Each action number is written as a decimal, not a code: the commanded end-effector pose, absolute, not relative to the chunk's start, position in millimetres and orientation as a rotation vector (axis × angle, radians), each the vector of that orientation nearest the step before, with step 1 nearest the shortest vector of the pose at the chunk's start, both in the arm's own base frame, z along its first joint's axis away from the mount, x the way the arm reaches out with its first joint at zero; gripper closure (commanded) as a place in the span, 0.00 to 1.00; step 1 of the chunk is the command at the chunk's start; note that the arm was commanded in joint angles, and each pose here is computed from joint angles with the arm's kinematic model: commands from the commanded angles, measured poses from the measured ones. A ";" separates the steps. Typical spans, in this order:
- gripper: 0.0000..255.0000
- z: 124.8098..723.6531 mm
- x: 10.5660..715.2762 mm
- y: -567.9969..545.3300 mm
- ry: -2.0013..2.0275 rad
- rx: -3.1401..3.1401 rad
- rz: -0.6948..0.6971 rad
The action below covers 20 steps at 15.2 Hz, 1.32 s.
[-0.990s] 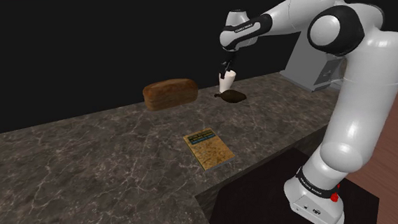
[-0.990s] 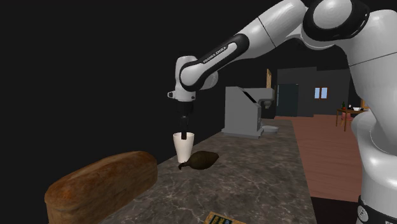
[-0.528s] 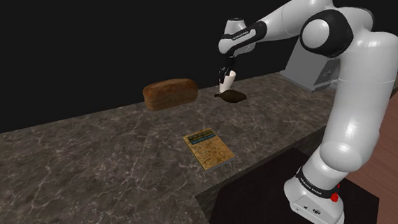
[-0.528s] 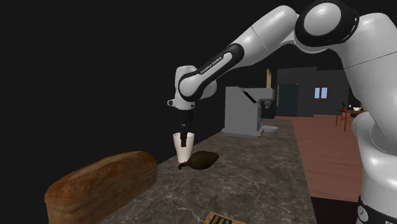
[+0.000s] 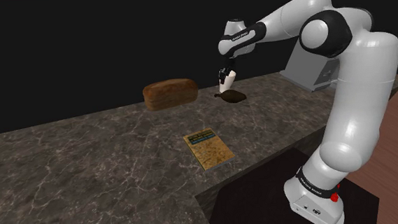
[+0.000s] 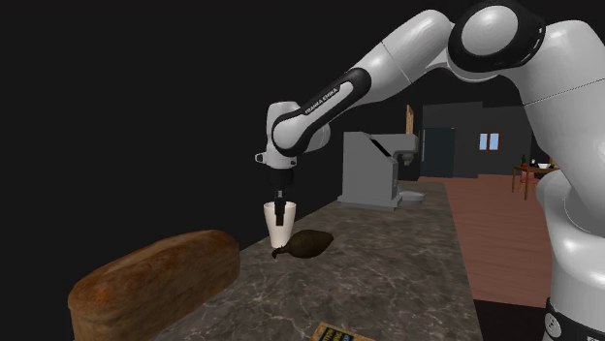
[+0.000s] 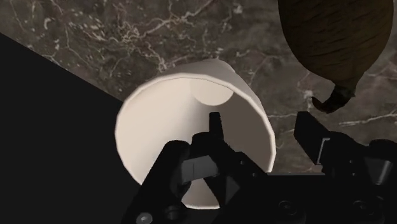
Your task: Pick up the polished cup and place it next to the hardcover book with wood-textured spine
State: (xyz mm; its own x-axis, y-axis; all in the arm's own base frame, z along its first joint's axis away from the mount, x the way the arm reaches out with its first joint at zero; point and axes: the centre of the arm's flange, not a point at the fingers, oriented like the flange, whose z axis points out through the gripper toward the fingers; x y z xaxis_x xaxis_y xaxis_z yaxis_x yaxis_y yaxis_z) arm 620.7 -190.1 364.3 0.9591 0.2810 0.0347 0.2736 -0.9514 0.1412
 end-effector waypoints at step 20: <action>1.00 422.4 620.7 -190.1 0.423 2.975 0.082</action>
